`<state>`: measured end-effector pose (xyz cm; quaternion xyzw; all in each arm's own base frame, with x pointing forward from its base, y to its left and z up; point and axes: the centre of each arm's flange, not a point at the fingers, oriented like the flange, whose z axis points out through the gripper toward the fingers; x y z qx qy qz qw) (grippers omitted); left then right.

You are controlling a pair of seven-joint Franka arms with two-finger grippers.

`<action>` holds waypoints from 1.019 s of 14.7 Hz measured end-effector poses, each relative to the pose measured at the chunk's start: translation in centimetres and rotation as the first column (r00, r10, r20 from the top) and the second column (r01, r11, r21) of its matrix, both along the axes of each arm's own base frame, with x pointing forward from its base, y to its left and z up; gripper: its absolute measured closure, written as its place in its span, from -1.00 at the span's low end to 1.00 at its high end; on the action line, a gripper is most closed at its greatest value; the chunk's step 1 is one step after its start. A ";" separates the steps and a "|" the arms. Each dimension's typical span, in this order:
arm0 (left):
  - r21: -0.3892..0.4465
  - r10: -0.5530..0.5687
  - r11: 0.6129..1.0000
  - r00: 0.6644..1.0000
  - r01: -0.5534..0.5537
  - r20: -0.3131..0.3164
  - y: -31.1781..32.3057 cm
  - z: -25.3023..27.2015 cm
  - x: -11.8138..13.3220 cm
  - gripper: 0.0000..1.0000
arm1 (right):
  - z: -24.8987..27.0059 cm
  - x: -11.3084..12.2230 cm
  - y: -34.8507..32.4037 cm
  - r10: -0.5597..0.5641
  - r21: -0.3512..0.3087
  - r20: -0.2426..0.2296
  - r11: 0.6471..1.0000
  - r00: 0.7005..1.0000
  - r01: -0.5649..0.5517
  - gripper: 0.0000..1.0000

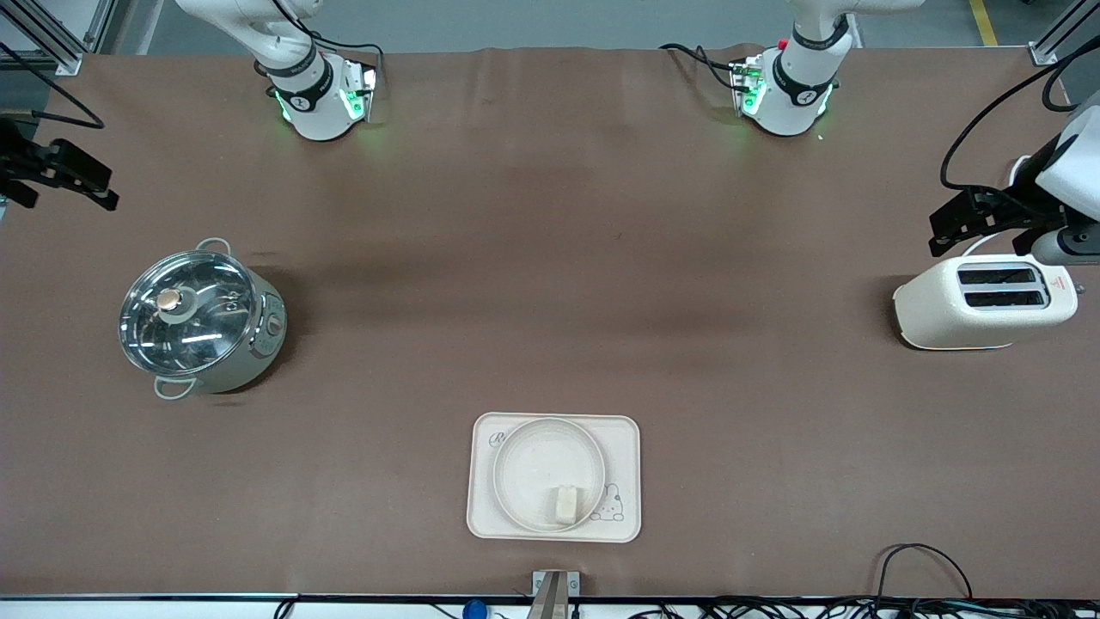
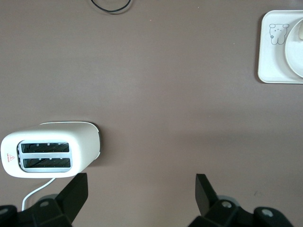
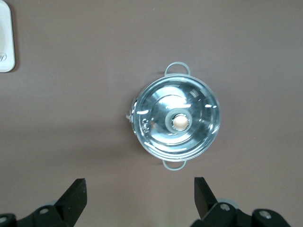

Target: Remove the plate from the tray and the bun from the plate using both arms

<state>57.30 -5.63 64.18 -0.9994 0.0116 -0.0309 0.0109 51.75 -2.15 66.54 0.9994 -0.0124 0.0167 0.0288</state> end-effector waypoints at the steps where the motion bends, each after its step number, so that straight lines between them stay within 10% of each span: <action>1: 0.000 0.000 1.000 1.000 0.000 0.000 0.0 0.0 0.0 -1.00 | 0.6 0.0 0.1 0.002 -0.005 0.010 1.000 1.000 -0.002 -1.00; 10: 0.000 0.001 1.000 1.000 -0.001 0.001 0.1 0.0 0.0 -1.00 | -0.1 0.8 1.4 0.015 0.099 0.013 0.995 1.000 -0.016 -1.00; 15: 0.000 0.001 1.000 1.000 -0.001 0.002 0.0 0.1 0.0 -1.00 | -11.2 8.9 8.0 0.022 0.274 -0.003 0.961 1.000 -0.020 -1.00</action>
